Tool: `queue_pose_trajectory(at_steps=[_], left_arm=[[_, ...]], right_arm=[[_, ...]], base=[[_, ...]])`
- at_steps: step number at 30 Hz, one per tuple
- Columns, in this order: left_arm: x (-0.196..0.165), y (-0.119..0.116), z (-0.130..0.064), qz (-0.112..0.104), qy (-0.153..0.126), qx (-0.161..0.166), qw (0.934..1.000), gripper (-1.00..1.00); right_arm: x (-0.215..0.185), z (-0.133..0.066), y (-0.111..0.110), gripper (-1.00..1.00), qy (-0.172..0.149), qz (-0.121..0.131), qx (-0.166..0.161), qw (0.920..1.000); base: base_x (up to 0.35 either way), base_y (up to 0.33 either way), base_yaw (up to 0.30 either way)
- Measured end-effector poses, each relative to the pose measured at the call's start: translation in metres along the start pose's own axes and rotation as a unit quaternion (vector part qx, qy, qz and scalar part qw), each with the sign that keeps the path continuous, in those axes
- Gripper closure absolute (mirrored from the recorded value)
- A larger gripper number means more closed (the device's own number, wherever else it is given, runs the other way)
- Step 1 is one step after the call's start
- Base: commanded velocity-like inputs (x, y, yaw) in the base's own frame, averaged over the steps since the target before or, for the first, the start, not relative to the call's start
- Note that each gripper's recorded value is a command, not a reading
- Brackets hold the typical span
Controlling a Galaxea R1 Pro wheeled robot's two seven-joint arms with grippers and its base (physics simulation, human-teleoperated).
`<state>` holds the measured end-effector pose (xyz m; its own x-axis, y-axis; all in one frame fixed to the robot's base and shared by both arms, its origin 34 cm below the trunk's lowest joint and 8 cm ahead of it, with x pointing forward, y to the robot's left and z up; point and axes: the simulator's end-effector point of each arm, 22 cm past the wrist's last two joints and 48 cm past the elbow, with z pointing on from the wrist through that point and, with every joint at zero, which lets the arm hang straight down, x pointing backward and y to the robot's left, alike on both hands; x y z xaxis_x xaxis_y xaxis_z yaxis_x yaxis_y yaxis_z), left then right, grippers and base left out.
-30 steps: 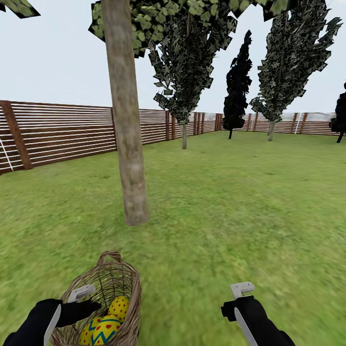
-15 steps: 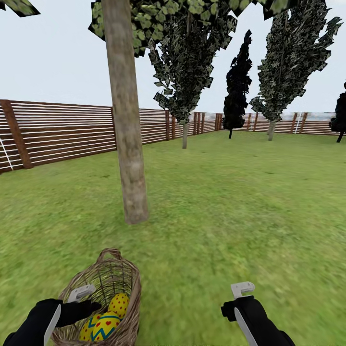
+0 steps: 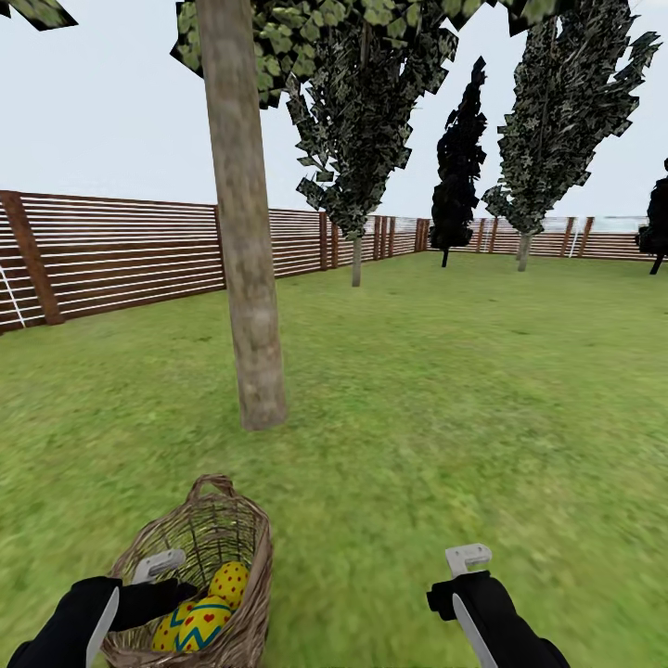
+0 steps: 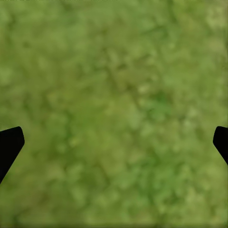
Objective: Take the three Easter eggs out of the wicker basket on the lawn in the garden, then place them on the lawn next to a single tree (choose any tree) so that all three eggs are next to the same tree and none are left in the basket.
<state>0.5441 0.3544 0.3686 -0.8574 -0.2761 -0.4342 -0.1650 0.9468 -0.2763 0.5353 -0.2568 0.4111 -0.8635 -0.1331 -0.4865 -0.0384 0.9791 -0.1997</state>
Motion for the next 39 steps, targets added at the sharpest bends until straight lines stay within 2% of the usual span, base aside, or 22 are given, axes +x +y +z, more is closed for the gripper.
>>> queue_pose_trajectory(at_steps=[8,20,34,39], left_arm=[[-0.001,-0.001,0.000,0.000,-0.002,0.000,1.0000,-1.00],[0.000,-0.001,0.000,0.000,0.000,0.001,1.0000,-1.00],[0.021,0.010,0.023,-0.001,0.000,0.000,1.0000,-1.00],[0.028,0.014,0.029,-0.003,0.009,-0.003,0.9999,-1.00]], right_arm=[[0.000,0.000,0.000,-1.00,0.000,0.000,0.000,1.0000],[0.000,0.000,0.000,-1.00,0.000,0.000,0.000,1.0000],[0.022,0.022,0.008,-1.00,-0.001,-0.001,0.000,1.0000],[0.029,0.029,0.009,-1.00,0.009,-0.002,-0.002,1.0000]], base=[[0.172,0.000,0.000],[0.014,0.000,0.000],[0.000,0.000,0.000],[0.000,0.000,0.000]])
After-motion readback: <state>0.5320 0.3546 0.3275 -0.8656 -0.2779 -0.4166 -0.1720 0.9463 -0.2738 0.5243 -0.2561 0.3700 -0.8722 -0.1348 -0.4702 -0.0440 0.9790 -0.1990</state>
